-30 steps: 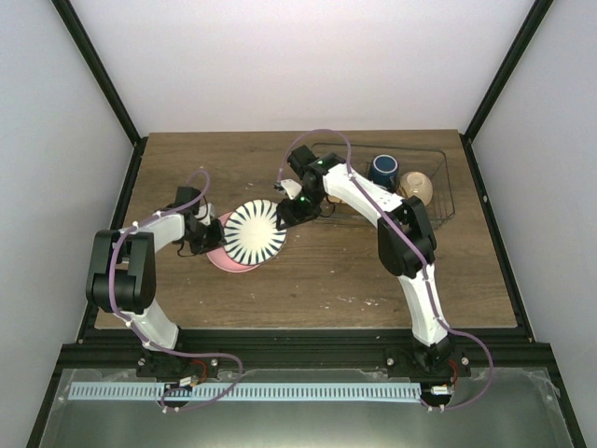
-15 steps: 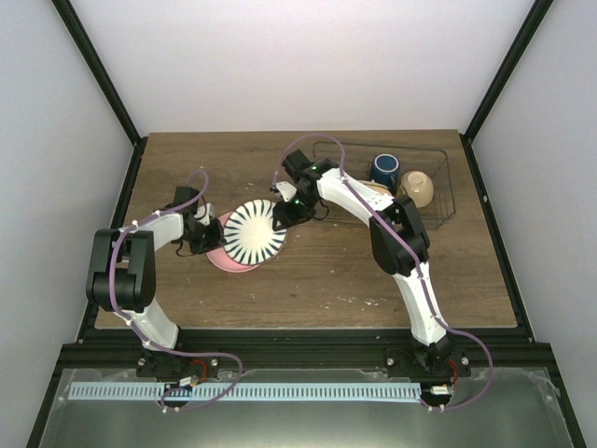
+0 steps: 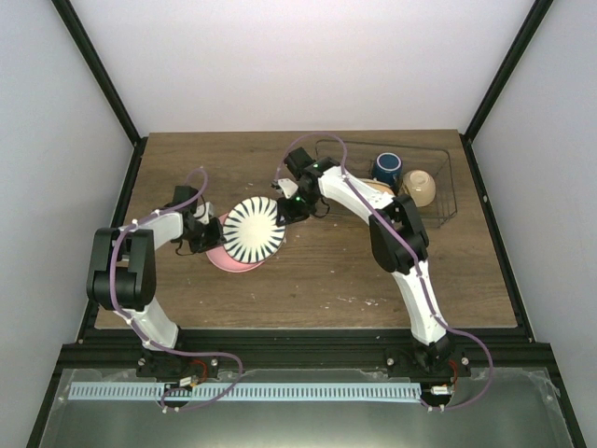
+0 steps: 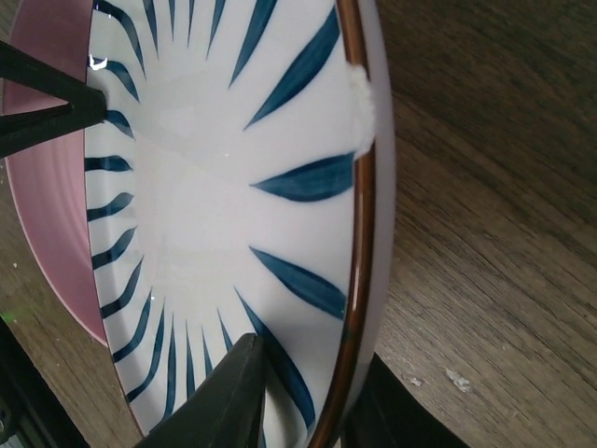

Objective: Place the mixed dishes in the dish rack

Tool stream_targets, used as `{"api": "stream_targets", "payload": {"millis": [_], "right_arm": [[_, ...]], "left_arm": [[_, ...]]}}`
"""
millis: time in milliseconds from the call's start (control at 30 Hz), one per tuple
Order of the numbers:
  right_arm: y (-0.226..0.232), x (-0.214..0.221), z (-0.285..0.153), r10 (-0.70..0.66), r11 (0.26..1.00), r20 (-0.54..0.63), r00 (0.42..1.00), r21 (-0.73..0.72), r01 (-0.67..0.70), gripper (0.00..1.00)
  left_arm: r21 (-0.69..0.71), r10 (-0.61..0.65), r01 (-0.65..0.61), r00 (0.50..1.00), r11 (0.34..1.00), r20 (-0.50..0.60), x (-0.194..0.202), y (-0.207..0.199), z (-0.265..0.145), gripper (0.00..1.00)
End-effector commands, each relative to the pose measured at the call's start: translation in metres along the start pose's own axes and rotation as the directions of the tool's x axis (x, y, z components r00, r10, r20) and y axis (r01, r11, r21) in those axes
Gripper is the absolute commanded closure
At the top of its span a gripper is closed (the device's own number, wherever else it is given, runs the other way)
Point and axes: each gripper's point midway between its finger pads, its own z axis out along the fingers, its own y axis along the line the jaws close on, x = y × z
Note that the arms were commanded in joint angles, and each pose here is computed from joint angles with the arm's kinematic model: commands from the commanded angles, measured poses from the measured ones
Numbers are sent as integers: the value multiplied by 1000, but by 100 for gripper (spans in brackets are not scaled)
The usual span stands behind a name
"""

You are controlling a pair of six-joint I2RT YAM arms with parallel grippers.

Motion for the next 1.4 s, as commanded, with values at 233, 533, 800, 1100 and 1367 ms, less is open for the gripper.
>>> {"api": "stream_targets", "payload": {"millis": [233,533,800,1100,1367], "right_arm": [[33,-24,-33,-161,987,51,986,39,159,95],[40,-30,-88,-253,959,121,960,164,232,99],[43,-16,-129,-448,874,192,873,297,384,99],[62,-14,-191,-610,774,345,714,452,443,99],[53,-16,-237,-632,720,356,688,599,351,99]], "left_arm": [[-63,12,-12,1000,998,2,0,7,2,70],[-57,30,-24,993,998,117,-36,-7,-51,26],[-54,66,-53,963,997,260,-76,-26,-106,13],[-39,72,-63,953,997,295,-95,-36,-120,3],[-38,68,-60,958,997,278,-93,-34,-114,0]]}}
